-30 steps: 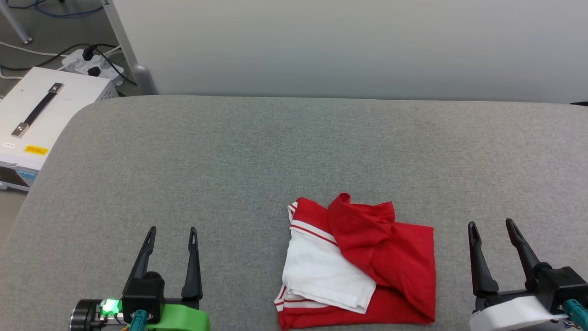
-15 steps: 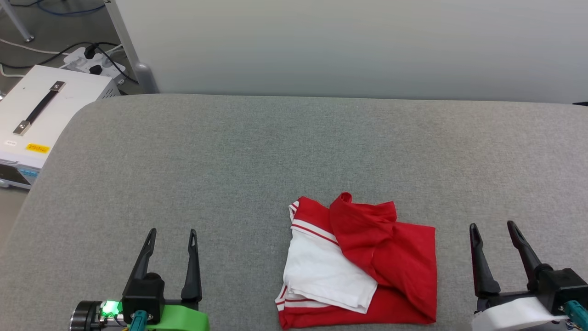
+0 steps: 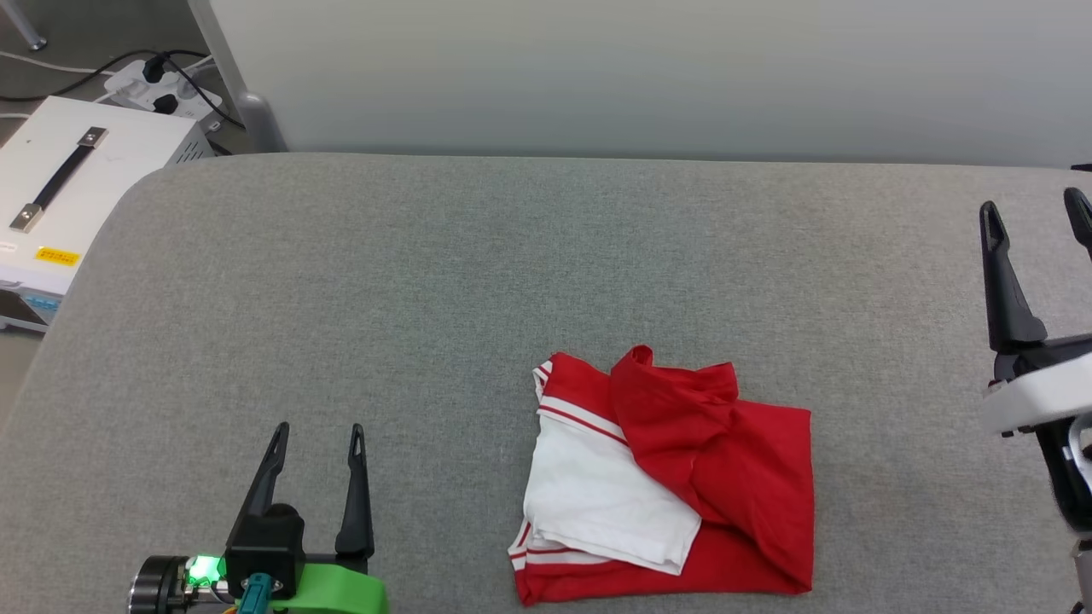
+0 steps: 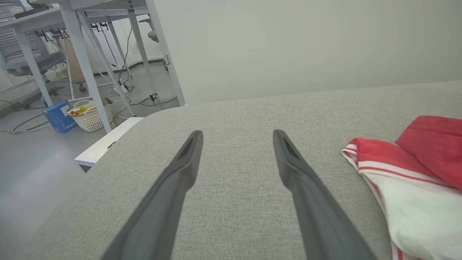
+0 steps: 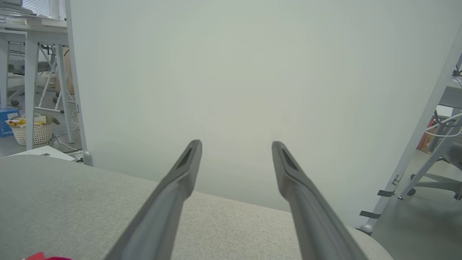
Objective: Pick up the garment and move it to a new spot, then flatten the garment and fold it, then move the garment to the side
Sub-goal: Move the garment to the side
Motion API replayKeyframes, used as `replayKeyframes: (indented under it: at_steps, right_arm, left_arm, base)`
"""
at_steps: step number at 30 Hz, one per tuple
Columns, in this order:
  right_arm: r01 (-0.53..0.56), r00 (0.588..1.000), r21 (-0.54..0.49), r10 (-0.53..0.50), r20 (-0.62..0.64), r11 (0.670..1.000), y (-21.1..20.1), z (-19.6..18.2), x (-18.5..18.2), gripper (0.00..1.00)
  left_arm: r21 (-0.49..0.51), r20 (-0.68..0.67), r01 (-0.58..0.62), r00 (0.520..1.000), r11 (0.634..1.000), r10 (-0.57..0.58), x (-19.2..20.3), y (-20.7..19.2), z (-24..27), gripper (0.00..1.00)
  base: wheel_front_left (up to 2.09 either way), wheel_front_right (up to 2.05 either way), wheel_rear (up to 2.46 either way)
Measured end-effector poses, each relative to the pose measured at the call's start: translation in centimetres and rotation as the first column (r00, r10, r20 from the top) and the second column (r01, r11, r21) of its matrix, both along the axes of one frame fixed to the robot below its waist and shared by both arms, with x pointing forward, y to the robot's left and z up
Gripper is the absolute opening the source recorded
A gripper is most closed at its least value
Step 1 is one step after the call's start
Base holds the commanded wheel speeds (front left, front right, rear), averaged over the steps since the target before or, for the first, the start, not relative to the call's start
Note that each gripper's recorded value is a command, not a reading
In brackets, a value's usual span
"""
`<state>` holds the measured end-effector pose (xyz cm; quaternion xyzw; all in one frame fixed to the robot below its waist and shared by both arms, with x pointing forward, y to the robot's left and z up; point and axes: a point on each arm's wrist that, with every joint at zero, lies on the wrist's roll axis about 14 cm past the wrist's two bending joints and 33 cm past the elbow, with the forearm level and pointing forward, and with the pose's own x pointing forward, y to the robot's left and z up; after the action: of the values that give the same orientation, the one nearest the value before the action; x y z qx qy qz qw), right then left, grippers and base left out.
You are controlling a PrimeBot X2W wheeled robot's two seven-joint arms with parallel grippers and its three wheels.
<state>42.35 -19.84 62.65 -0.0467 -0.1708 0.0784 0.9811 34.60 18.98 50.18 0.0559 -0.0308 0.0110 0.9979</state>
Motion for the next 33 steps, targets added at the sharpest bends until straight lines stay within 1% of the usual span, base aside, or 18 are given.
replayKeyframes:
  at_steps: [3,5,7,9,11,15,17,19,22,25,27,30,33]
  right_arm:
    - [-0.060,0.989,-0.010,0.058,-0.135,0.998,0.8,-1.1,1.3,1.00]
    - [-0.091,0.963,0.021,0.094,-0.252,0.996,1.1,-2.6,1.9,1.00]
    - [-0.120,0.927,0.035,0.125,-0.355,0.992,1.5,-4.0,2.2,1.00]
    - [-0.163,0.866,0.072,0.178,-0.467,0.984,2.4,-5.9,1.9,1.00]
    - [-0.185,0.817,0.123,0.222,-0.532,0.975,3.0,-7.1,1.6,1.00]
    - [-0.201,0.693,0.228,0.302,-0.654,0.953,4.0,-10.0,0.8,1.00]
    - [-0.203,0.614,0.259,0.329,-0.717,0.944,4.6,-12.0,0.0,1.00]
    - [-0.207,0.511,0.281,0.349,-0.786,0.937,5.2,-14.5,-1.3,1.00]
    - [-0.202,0.385,0.311,0.367,-0.847,0.929,5.9,-17.4,-3.1,1.00]
    - [-0.196,0.307,0.331,0.378,-0.873,0.923,6.5,-19.1,-4.0,1.00]
    - [-0.187,0.274,0.346,0.387,-0.880,0.919,6.9,-20.0,-4.3,1.00]
    - [-0.177,0.215,0.368,0.401,-0.891,0.913,7.8,-21.7,-5.0,1.00]
    - [-0.169,0.171,0.386,0.413,-0.895,0.907,8.6,-22.9,-5.6,1.00]
  left_arm:
    - [0.000,-0.008,-0.002,1.000,1.000,0.002,0.1,0.1,-0.2,1.00]
    - [0.001,-0.012,-0.004,1.000,1.000,0.004,0.1,0.1,-0.4,1.00]
    - [0.001,-0.014,-0.006,1.000,1.000,0.006,0.2,0.2,-0.4,1.00]
    - [0.001,-0.015,-0.007,1.000,1.000,0.007,0.3,0.2,-0.5,1.00]
    - [0.000,-0.016,-0.009,1.000,1.000,0.009,0.4,0.3,-0.5,1.00]
    - [-0.003,-0.024,-0.009,1.000,1.000,0.009,0.5,0.2,-0.8,1.00]
    - [-0.004,-0.023,-0.010,1.000,1.000,0.010,0.7,0.2,-0.7,1.00]
    - [-0.003,-0.022,-0.014,1.000,1.000,0.014,0.9,0.3,-0.7,1.00]
    - [-0.003,-0.027,-0.019,0.999,1.000,0.019,1.1,0.5,-0.9,1.00]
    - [-0.003,-0.030,-0.023,0.999,1.000,0.023,1.3,0.6,-1.0,1.00]
    - [-0.003,-0.033,-0.024,0.999,1.000,0.024,1.5,0.6,-1.1,1.00]
    - [-0.003,-0.036,-0.027,0.999,1.000,0.027,1.7,0.7,-1.2,1.00]
    - [-0.005,-0.038,-0.029,0.999,1.000,0.029,2.0,0.7,-1.3,1.00]
  base:
    - [0.00,0.00,0.00]
    - [0.00,0.00,0.00]
    - [0.00,0.00,0.00]
    - [0.00,0.00,0.00]
    - [0.00,0.00,0.00]
    - [0.00,0.00,0.00]
    - [0.00,0.00,0.00]
    - [0.00,0.00,0.00]
    - [0.00,0.00,0.00]
    - [0.00,0.00,0.00]
    - [0.00,0.00,0.00]
    - [0.00,0.00,0.00]
    - [0.00,0.00,0.00]
